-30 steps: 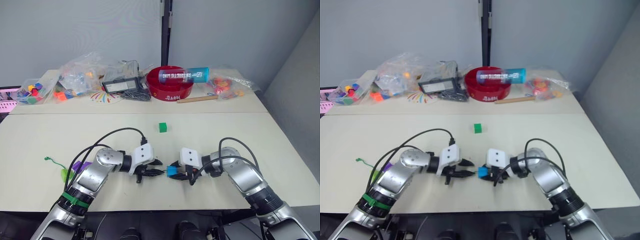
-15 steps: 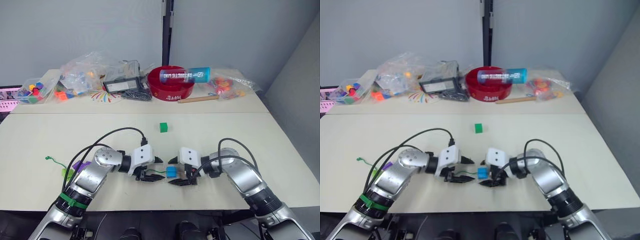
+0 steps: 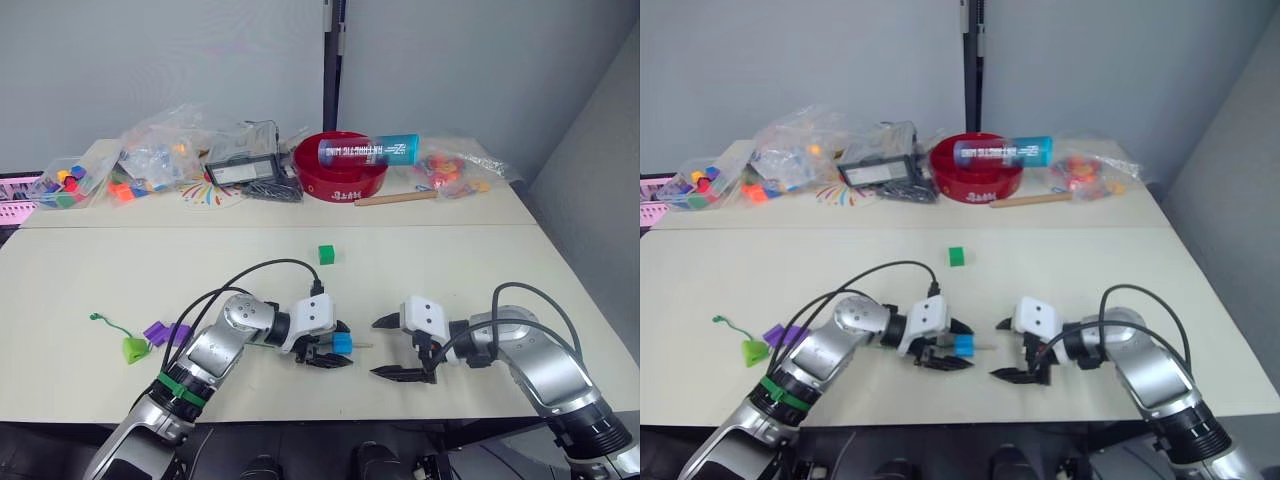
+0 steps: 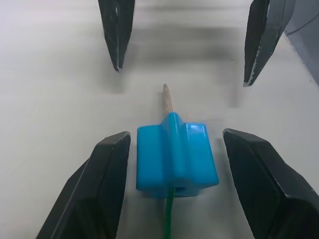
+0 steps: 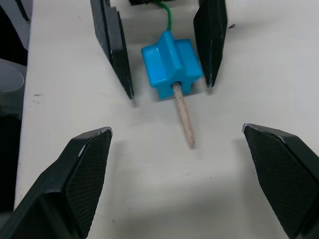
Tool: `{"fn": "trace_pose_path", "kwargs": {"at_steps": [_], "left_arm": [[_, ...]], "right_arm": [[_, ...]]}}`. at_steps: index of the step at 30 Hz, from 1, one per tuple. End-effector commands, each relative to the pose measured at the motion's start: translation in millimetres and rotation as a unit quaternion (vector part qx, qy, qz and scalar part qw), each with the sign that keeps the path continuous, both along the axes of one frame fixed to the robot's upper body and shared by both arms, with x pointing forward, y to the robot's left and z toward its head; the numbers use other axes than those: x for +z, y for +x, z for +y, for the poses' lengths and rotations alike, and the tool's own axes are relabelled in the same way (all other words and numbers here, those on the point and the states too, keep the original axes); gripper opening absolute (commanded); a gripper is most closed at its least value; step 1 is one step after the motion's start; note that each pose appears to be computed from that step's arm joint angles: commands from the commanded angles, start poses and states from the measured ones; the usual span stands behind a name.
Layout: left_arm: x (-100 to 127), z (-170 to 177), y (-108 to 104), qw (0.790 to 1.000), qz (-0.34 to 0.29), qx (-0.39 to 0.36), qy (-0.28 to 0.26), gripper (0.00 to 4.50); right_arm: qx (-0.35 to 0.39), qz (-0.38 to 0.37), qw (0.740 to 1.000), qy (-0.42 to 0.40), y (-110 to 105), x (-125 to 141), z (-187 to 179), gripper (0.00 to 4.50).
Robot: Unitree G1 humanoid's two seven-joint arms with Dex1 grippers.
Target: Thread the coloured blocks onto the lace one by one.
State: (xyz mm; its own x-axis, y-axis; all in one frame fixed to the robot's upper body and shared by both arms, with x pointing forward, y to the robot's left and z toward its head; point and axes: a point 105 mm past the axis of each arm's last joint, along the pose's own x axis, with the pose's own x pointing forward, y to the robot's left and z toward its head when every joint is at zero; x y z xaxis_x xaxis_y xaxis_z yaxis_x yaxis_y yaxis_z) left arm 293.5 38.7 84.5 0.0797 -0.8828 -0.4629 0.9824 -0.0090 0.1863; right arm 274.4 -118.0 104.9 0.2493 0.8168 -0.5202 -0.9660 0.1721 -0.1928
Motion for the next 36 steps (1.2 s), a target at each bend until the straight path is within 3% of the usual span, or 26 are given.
{"fn": "trace_pose_path", "kwargs": {"at_steps": [1, 5, 11, 14, 25, 31, 36], "left_arm": [[4, -4, 0, 1.000, -0.011, -0.011, -0.001, 2.57], [5, -4, -2, 1.000, -0.011, -0.019, -0.002, 1.39], [5, -3, -4, 1.000, -0.011, -0.023, 0.001, 1.39], [5, -2, -5, 1.000, -0.011, -0.024, 0.002, 1.39], [5, -1, -6, 1.000, -0.010, -0.028, 0.006, 1.39], [9, 13, -5, 1.000, -0.014, -0.018, 0.009, 1.39], [9, 85, -3, 0.998, -0.005, 0.040, 0.052, 1.39]], "right_arm": [[0.003, -0.020, 1.000, 0.003, 2, 4, 4, 4.50], [0.006, -0.020, 1.000, 0.002, 3, 2, 8, 4.50], [0.007, -0.025, 1.000, -0.013, 8, -4, 9, 4.50], [0.008, -0.026, 1.000, -0.015, 10, -6, 11, 3.68], [0.007, -0.026, 0.999, -0.024, 11, -12, 11, 0.01], [0.011, -0.029, 0.999, -0.025, 12, -10, 13, 0.00], [0.027, -0.033, 0.999, -0.022, 9, -3, 17, 0.00]]}}
